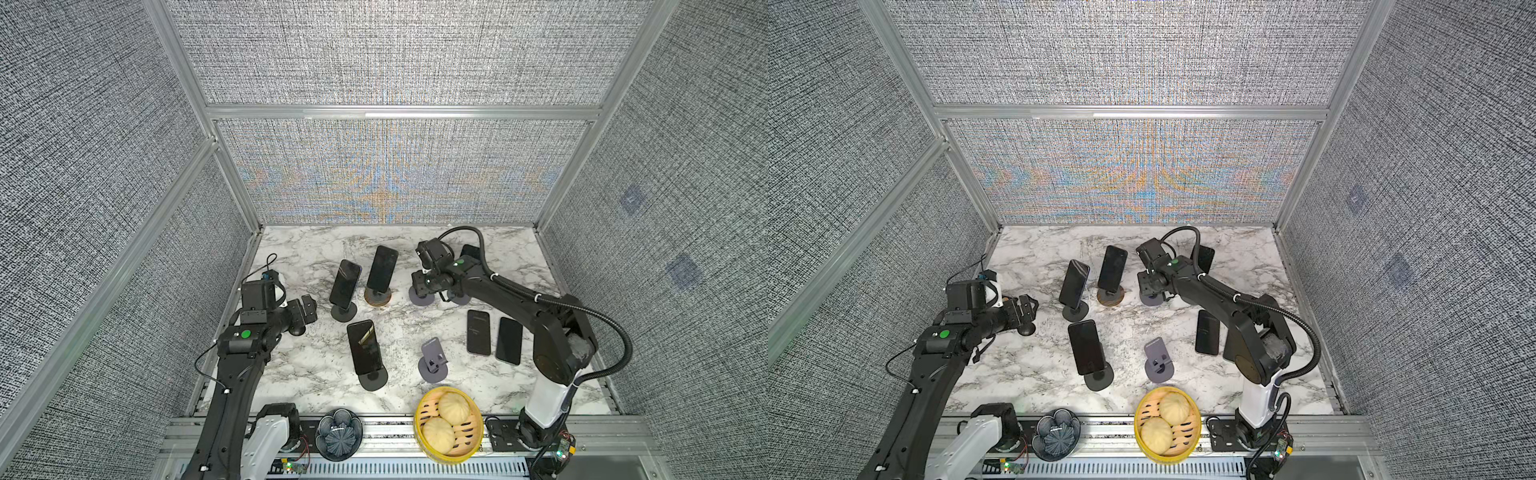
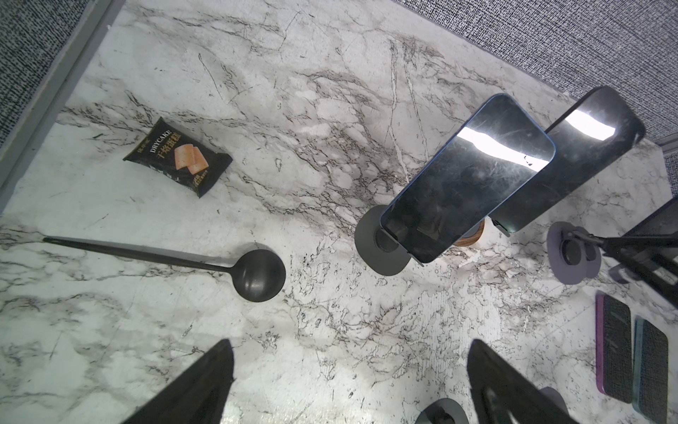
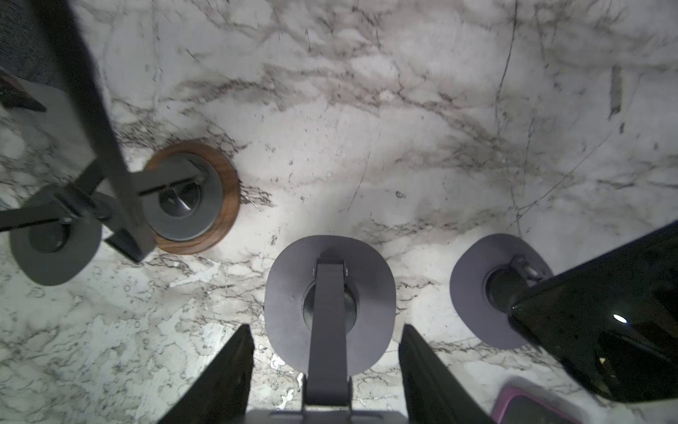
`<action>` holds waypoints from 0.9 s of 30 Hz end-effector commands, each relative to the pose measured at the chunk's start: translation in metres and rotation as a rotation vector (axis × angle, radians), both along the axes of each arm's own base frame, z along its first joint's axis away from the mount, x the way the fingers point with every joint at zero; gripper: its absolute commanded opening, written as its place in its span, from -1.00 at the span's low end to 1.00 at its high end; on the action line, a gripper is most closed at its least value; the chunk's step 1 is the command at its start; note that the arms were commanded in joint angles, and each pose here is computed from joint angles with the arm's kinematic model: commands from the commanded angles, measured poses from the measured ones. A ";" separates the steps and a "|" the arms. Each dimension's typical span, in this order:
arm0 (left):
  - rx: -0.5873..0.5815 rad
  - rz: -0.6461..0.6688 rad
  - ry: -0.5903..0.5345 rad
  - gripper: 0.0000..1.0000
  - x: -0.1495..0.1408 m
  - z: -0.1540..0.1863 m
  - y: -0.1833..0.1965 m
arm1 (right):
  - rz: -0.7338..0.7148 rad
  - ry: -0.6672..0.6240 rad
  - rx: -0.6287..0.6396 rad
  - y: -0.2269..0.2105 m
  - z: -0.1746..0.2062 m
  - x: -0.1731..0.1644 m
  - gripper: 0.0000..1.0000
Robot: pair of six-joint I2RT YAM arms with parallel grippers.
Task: Remove the phone from the phone stand
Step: Pick up the phone stand from the center of the table, then place the phone stand at the top-right of the table.
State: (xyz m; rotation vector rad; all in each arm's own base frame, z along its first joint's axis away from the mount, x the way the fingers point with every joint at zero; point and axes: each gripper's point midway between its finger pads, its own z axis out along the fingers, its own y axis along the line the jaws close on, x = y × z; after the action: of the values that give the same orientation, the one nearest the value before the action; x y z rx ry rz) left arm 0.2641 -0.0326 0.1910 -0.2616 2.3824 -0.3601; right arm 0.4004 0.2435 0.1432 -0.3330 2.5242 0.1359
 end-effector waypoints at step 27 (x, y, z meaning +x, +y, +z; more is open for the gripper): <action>-0.002 0.004 -0.007 0.99 -0.001 0.000 0.000 | -0.443 -0.148 0.084 -0.265 0.115 0.100 0.12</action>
State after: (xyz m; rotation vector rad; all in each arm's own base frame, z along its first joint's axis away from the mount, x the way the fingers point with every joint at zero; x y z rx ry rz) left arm 0.2632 -0.0326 0.1918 -0.2609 2.3775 -0.3605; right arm 0.4936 -0.0209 0.2661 0.2605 2.3547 -0.0002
